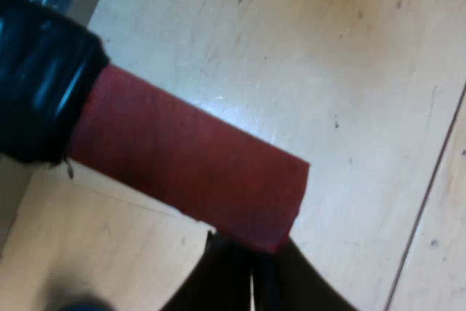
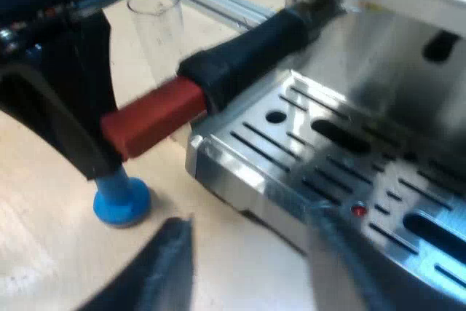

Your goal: Put the handle in the coffee machine

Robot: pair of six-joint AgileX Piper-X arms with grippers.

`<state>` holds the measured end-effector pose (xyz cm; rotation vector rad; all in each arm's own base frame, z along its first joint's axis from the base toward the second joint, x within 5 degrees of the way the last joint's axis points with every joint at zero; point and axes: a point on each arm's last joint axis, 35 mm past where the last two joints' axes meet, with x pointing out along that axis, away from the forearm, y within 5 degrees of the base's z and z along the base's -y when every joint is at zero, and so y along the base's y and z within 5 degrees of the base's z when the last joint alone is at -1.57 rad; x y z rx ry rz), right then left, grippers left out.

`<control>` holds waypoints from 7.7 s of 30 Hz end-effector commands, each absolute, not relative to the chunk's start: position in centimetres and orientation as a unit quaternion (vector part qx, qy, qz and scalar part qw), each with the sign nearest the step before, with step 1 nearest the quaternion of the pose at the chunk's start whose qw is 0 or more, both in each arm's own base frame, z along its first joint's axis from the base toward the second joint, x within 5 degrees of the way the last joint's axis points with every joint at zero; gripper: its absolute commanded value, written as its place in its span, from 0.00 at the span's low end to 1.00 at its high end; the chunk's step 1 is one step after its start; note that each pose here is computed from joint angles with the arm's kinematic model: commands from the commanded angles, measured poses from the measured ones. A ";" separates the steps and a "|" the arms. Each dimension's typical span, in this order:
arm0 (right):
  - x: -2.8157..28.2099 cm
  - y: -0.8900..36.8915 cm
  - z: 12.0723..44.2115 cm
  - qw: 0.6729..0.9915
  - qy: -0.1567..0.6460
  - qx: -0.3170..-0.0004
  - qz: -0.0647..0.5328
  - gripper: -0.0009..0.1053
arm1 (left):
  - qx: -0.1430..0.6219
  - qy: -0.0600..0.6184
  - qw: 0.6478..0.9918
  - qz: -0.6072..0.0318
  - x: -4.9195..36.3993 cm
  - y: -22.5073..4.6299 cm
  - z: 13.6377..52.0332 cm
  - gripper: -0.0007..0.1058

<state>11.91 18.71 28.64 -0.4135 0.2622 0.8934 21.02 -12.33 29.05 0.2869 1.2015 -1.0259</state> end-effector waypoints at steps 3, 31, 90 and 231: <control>11.6 18.2 28.9 0.876 0.138 -0.183 0.424 0.68 | 0.145 0.447 0.718 -0.514 21.8 -13.4 30.2 0.01; 11.5 18.0 28.6 0.873 0.159 -0.182 0.424 0.73 | 0.153 0.465 0.734 -0.471 22.5 -11.6 30.2 0.01; 17.9 5.9 38.9 0.927 0.290 -0.093 0.220 0.73 | -0.064 0.189 0.971 -0.134 14.5 -1.5 45.1 0.81; 4.1 0.6 24.7 0.952 0.269 -0.077 0.126 0.73 | -0.029 0.206 0.972 -0.109 3.1 -0.8 28.9 0.80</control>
